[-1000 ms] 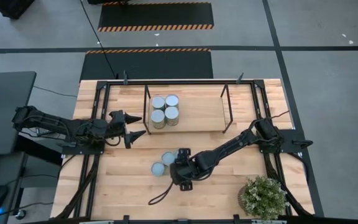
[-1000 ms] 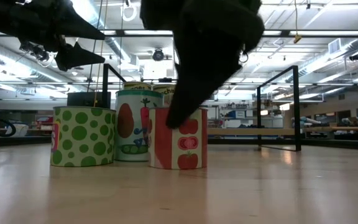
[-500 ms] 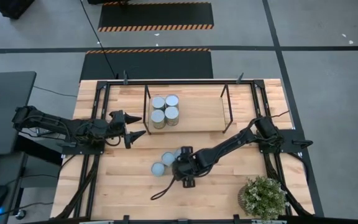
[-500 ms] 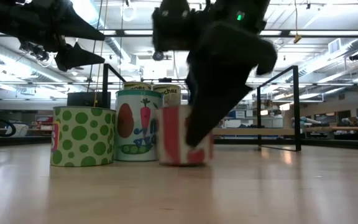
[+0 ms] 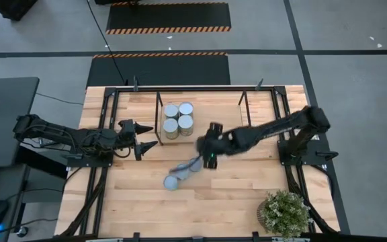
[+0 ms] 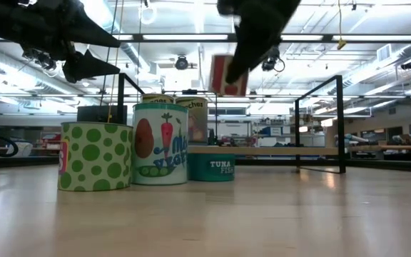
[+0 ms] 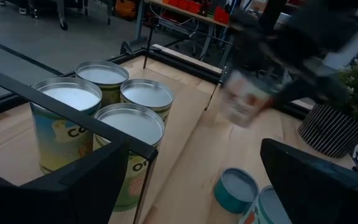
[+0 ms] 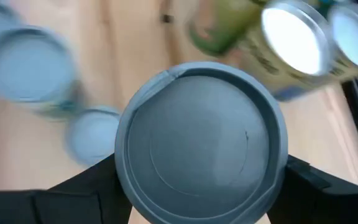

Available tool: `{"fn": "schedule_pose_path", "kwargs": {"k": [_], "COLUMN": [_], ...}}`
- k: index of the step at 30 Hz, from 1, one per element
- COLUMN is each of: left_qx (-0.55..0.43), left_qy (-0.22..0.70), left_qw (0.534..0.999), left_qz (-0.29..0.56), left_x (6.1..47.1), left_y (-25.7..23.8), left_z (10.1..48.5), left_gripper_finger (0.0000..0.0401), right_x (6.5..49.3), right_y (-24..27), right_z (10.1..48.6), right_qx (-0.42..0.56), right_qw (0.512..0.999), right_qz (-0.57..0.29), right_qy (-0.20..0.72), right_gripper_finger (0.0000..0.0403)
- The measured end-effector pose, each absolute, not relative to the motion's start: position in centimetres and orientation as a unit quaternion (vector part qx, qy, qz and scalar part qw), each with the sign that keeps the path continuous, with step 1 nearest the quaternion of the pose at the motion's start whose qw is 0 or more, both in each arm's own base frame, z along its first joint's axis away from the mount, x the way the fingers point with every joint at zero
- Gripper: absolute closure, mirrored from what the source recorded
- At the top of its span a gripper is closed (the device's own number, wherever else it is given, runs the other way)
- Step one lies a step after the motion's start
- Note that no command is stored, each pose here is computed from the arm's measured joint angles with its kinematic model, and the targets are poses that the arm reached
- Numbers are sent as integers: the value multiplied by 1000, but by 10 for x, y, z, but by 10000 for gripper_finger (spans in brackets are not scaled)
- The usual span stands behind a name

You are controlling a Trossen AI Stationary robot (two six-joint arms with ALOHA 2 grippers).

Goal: Pick and place cans onto a shelf
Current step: Put the canned tomato on the shelf

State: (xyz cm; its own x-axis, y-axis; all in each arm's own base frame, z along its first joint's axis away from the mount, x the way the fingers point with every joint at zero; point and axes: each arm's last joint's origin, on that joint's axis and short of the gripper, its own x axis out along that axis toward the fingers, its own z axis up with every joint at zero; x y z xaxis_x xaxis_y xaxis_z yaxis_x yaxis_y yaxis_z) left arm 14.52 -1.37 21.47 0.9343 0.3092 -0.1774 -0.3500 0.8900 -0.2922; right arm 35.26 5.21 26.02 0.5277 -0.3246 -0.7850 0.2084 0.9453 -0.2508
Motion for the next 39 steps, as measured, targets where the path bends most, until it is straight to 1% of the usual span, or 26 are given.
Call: {"fn": "schedule_pose_path", "kwargs": {"k": [8, 12, 16, 20, 23, 26, 28, 32, 36, 39], "left_qx": [-162, -162, -162, -162, -162, -165, -165, -164, -163, -163], "left_qy": [63, 63, 63, 64, 64, 63, 64, 67, 68, 70], "left_qw": [970, 970, 970, 970, 970, 970, 970, 970, 970, 969], "left_qz": [170, 170, 170, 170, 170, 170, 169, 169, 169, 169], "left_x": [145, 145, 145, 145, 145, 145, 145, 145, 145, 145], "left_y": [-14, -14, -14, -14, -14, -14, -14, -14, -14, -14], "left_z": [215, 215, 215, 215, 215, 215, 215, 214, 214, 213], "left_gripper_finger": [31, 31, 31, 31, 31, 31, 31, 31, 31, 31], "right_x": [339, 340, 339, 339, 344, 350, 351, 351, 348, 347], "right_y": [-46, -84, -109, -116, -117, -116, -117, -117, -116, -116], "right_z": [241, 232, 226, 218, 215, 204, 198, 193, 204, 219], "right_qx": [10, 30, 51, 51, 56, 56, 49, 50, 48, 45], "right_qw": [872, 868, 867, 864, 874, 872, 868, 862, 865, 864], "right_qz": [-188, -198, -204, -192, -171, -162, -157, -155, -157, -163], "right_qy": [453, 454, 451, 463, 452, 458, 468, 480, 474, 475], "right_gripper_finger": [118, 117, 117, 117, 116, 108, 96, 57, 24, 15]}}
